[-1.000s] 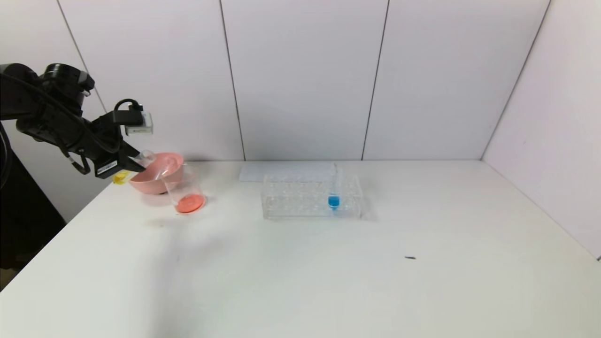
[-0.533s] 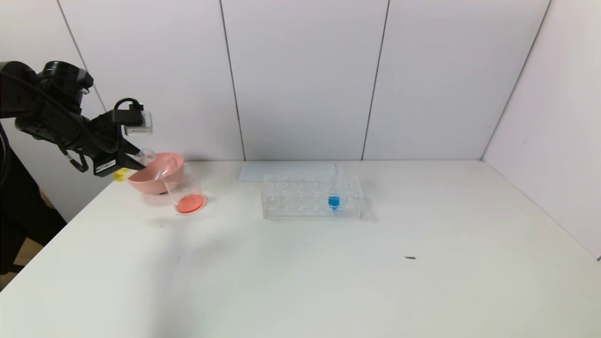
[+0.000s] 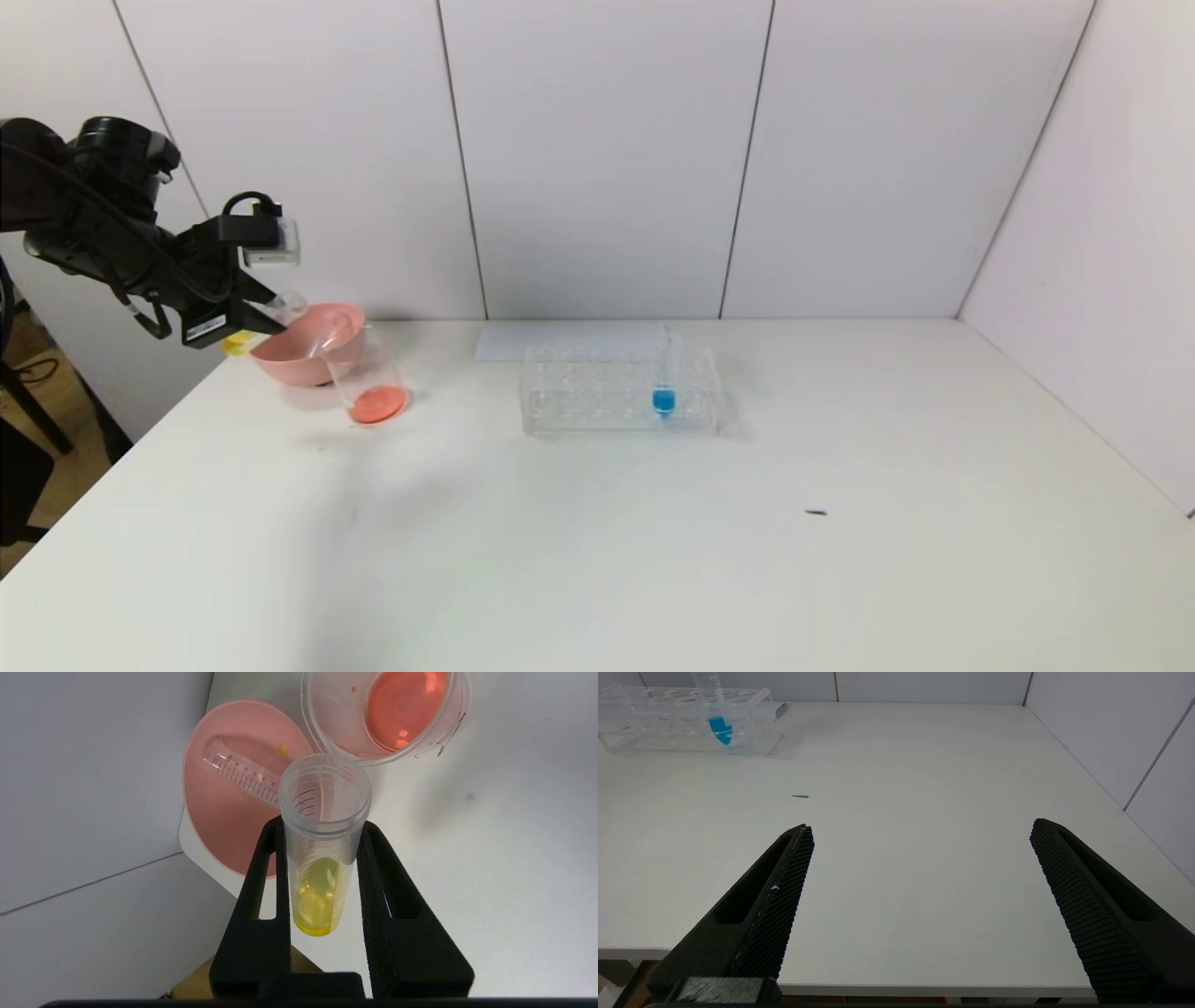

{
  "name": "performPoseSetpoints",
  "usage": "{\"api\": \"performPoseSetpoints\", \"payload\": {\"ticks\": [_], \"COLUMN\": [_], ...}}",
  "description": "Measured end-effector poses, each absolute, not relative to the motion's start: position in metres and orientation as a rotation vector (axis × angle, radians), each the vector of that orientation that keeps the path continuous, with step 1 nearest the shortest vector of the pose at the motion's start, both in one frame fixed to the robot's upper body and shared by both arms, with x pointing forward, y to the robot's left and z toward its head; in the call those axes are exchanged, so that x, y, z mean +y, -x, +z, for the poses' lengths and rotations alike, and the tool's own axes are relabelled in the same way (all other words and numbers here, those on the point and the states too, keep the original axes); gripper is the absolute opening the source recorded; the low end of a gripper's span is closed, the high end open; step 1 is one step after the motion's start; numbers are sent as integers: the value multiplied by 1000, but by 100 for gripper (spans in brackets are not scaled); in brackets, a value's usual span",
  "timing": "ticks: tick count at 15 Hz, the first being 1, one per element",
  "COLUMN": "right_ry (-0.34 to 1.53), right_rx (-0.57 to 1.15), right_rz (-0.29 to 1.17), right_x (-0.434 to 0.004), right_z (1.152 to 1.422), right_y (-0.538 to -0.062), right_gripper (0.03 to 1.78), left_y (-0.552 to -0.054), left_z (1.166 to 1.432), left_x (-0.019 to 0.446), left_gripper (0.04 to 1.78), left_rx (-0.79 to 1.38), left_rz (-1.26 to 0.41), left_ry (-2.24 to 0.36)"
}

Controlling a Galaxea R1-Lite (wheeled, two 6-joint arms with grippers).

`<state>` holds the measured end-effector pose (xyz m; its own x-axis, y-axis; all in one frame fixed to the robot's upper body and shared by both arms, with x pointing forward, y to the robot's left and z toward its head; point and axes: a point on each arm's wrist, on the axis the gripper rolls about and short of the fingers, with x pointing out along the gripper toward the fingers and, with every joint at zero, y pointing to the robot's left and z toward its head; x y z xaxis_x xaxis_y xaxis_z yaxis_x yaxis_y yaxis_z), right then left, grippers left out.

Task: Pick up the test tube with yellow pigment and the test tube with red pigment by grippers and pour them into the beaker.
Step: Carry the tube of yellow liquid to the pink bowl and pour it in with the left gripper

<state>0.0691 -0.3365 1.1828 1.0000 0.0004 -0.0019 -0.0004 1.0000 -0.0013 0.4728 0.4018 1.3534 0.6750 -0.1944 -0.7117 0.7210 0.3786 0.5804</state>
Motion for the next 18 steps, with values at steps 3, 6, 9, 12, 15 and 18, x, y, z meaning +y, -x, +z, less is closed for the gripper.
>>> {"api": "performPoseSetpoints", "payload": {"ticks": [3, 6, 9, 12, 15, 18], "right_ry": [1, 1, 1, 1, 1, 1], "right_rx": [2, 2, 2, 2, 2, 2], "right_rz": [0, 0, 0, 0, 0, 0], "right_x": [-336, -336, -336, -336, -336, -336], "right_z": [1183, 1183, 1183, 1183, 1183, 1183], "right_y": [-69, -69, -69, -69, -69, -69], "right_gripper": [170, 170, 170, 170, 170, 170], "left_y": [-473, -474, -474, -476, -479, -481], "left_z": [1353, 1353, 1353, 1352, 1350, 1347], "left_x": [402, 401, 401, 399, 394, 391], "left_gripper": [45, 45, 45, 45, 45, 45], "left_rx": [598, 593, 591, 593, 584, 582], "left_rz": [-629, -628, -638, -649, -671, -694], "left_ry": [-1026, -1033, -1051, -1055, -1086, -1111]}}
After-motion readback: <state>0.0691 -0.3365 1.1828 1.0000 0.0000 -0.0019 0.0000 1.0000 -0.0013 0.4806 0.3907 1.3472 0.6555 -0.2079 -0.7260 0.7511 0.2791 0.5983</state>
